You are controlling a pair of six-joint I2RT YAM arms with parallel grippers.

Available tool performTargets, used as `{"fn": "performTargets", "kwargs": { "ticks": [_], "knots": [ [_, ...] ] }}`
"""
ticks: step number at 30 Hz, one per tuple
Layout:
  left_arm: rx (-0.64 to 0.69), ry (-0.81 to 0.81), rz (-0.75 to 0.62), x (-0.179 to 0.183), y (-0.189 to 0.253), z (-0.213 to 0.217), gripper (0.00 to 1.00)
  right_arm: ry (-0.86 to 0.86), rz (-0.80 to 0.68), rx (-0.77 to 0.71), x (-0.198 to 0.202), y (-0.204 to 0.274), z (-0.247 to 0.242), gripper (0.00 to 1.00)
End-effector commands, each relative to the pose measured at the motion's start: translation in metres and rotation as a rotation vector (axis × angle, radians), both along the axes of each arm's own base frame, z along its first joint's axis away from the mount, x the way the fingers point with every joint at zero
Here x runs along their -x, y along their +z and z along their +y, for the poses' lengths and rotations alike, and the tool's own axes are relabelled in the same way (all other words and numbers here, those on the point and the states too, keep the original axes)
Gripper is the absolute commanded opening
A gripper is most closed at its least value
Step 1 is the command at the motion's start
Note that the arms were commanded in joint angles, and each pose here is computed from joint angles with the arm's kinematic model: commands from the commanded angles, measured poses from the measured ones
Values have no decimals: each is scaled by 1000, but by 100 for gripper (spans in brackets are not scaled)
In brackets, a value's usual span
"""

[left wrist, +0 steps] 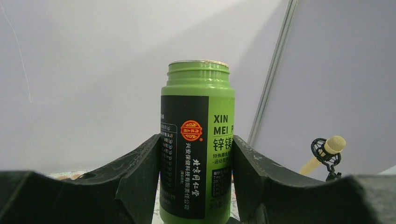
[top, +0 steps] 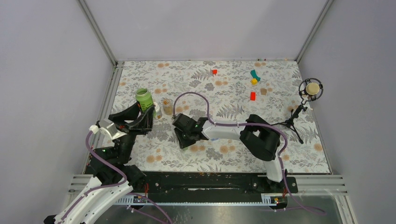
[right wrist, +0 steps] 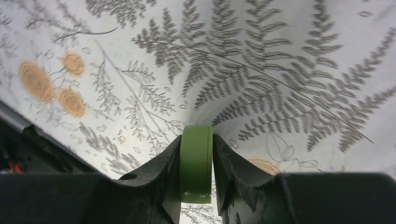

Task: Sort the pills into containers
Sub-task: Adjust the lid of the pill bottle at the center of the board, then pick up the lid of the pill bottle at the center of the board.

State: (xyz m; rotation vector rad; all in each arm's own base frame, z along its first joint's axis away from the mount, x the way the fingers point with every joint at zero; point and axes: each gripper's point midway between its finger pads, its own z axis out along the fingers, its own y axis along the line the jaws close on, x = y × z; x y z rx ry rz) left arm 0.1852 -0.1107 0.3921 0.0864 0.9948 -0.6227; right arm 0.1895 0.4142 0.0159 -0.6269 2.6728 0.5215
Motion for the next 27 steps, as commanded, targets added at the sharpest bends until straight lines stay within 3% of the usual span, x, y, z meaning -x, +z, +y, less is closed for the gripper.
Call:
{"fn": "performTargets", "kwargs": {
  "ticks": [1, 6, 11, 15, 21, 27],
  "knots": [
    [57, 12, -51, 8, 21, 11, 0, 179, 77, -176, 14, 20, 21, 34],
    [55, 11, -49, 7, 21, 10, 0, 325, 192, -252, 32, 14, 26, 37],
    [56, 9, -47, 7, 21, 10, 0, 289, 250, -218, 21, -8, 16, 46],
    [52, 9, -46, 7, 22, 9, 0, 238, 207, -160, 1, -18, 1, 55],
    [49, 7, -41, 6, 21, 8, 0, 226, 173, -103, -13, -22, -14, 55],
    [49, 9, -41, 6, 21, 8, 0, 227, 103, -83, -24, -13, -20, 74]
  ]
}}
